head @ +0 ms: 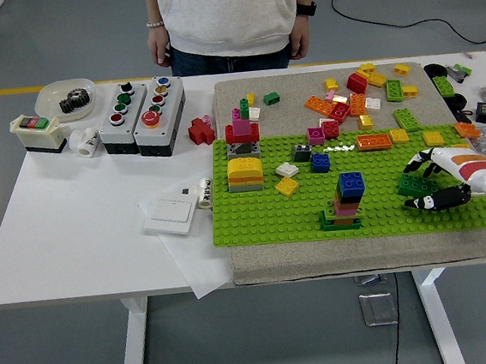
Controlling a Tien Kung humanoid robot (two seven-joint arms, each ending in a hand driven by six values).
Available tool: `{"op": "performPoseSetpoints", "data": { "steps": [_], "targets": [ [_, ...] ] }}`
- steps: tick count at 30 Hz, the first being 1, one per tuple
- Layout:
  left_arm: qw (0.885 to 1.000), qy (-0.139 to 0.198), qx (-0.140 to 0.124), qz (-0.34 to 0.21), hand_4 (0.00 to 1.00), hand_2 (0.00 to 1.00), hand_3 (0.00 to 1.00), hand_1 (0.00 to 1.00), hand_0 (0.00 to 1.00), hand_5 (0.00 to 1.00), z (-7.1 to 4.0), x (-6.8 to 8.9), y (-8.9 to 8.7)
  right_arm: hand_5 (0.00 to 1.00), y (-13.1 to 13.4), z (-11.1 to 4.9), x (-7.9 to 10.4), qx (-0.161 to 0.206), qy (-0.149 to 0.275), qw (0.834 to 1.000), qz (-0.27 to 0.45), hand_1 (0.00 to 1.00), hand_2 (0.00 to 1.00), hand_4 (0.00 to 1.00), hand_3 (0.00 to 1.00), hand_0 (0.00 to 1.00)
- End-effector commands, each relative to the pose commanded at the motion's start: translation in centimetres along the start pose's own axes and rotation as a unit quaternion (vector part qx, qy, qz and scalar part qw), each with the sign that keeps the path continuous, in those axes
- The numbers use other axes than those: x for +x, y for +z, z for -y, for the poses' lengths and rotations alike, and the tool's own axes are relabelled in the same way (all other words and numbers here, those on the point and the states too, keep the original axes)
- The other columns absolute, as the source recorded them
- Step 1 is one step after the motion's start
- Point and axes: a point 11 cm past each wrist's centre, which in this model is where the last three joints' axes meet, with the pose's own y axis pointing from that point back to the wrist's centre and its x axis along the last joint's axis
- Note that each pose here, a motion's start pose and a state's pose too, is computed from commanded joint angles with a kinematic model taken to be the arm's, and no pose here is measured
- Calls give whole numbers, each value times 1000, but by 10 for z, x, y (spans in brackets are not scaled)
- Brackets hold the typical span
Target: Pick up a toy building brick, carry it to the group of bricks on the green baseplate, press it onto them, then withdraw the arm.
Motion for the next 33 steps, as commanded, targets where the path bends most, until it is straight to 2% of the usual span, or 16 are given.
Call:
{"op": "performPoseSetpoints", "data": {
  "steps": [5,6,17,18,23,24,33],
  "targets": [
    [1000,1,1,1,791,639,784,537,398,910,0,0,0,367,-1,0,1,2,4,1000,-11,514,583,883,569,490],
    [1000,1,1,1,791,639,784,537,398,910,0,0,0,386,-1,0,0,3,3,1000,-15,483,561,842,546,423],
    [1000,2,-1,2,790,640,784,537,398,909,0,1,1,382,1,0,-3,2,0,1000,-31,469,552,837,542,396],
    [1000,2,-1,2,789,640,784,537,398,909,0,1,1,387,1,0,-2,3,1,999,-32,450,541,820,530,363],
    [1000,1,-2,0,789,640,784,537,398,909,-1,1,2,387,0,0,-2,6,6,1000,-28,450,541,820,530,363],
    [1000,1,-2,0,791,641,784,536,398,910,-1,1,1,401,0,0,-2,7,6,1000,-26,428,526,786,523,325],
    [1000,1,-1,-1,790,640,783,537,398,909,-1,0,1,414,-1,0,2,11,10,1000,-26,423,521,780,521,317]
  ]
}}
